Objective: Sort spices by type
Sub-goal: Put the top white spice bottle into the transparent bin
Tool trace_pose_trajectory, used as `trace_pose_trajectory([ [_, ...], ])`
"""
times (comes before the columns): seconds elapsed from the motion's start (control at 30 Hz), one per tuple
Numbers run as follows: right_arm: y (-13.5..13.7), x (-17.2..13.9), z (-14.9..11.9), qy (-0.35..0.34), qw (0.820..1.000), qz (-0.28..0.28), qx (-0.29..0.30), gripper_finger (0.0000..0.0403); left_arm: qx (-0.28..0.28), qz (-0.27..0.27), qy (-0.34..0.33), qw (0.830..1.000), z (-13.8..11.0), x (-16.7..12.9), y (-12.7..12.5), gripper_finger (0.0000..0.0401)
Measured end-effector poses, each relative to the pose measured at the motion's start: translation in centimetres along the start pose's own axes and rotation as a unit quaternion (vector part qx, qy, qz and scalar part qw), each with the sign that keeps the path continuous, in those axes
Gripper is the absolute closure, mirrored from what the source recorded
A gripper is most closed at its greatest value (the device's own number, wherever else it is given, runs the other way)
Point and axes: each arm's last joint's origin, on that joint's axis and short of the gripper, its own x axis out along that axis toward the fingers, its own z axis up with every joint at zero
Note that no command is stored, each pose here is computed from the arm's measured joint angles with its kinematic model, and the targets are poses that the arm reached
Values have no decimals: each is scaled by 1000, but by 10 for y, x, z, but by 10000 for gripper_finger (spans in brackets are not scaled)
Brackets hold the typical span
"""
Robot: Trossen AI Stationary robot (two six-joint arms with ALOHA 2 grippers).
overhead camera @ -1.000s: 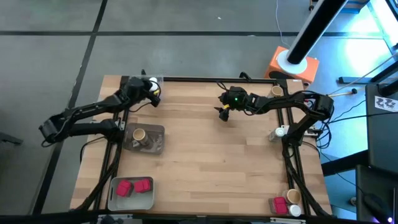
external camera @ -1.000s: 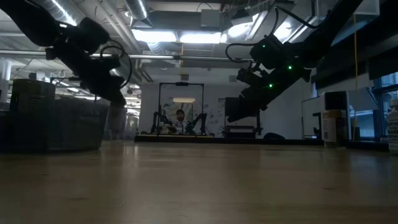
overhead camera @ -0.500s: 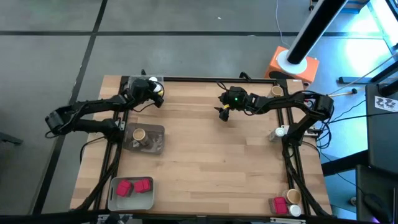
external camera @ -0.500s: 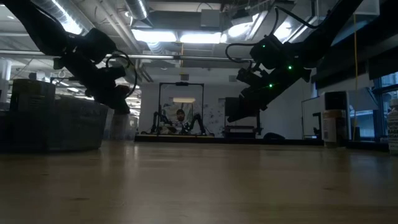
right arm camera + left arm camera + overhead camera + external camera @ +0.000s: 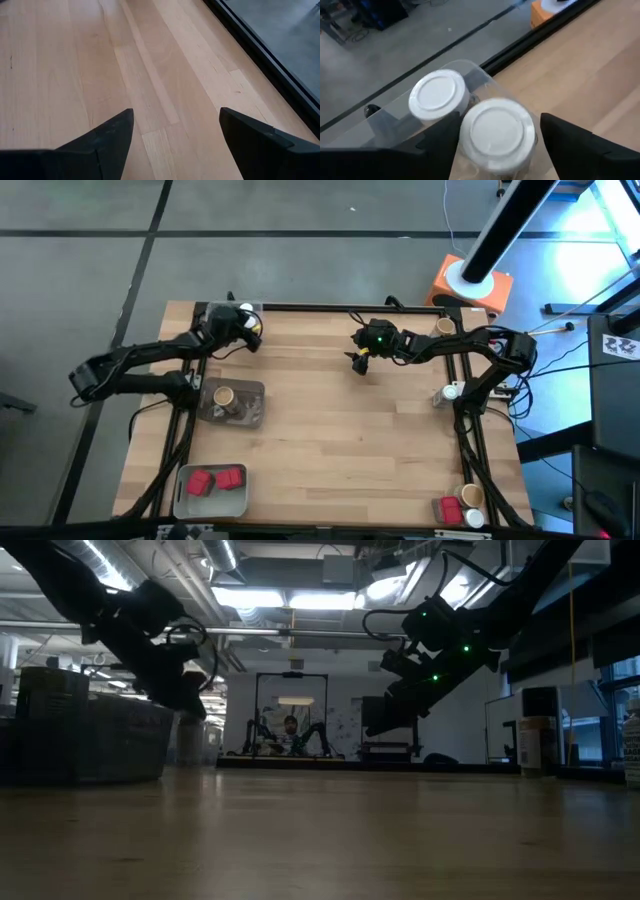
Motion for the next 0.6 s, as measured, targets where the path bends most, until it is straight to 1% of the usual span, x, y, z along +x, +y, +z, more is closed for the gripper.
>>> trace_pose_trajectory([
  [0.2, 0, 0, 0, 0, 1000, 0, 0, 109, 5, -5, 3, 1000, 22, -19, 5, 128],
  [0.27, 0, 0, 0, 1, 1000, 0, 0, 109, 4, -12, -19, 1000, 32, -28, 4, 128],
  [0.3, 0, 0, 0, 1, 1000, 0, 0, 109, 3, -25, -35, 999, 37, -33, 3, 127],
  [0.33, 0, 0, 0, 1, 1000, 0, 0, 109, 4, -45, -51, 998, 40, -37, 1, 127],
  [0.4, 0, 0, 0, 1, 1000, 0, 0, 109, 14, -105, -84, 991, 46, -43, -5, 127],
  [0.5, 0, 0, 0, 1, 1000, 0, 0, 109, 24, -200, -125, 971, 52, -50, -16, 127],
  [0.6, 0, 0, 1, -2, 1000, 0, 0, 109, 39, -262, -138, 954, 54, -52, -29, 127],
])
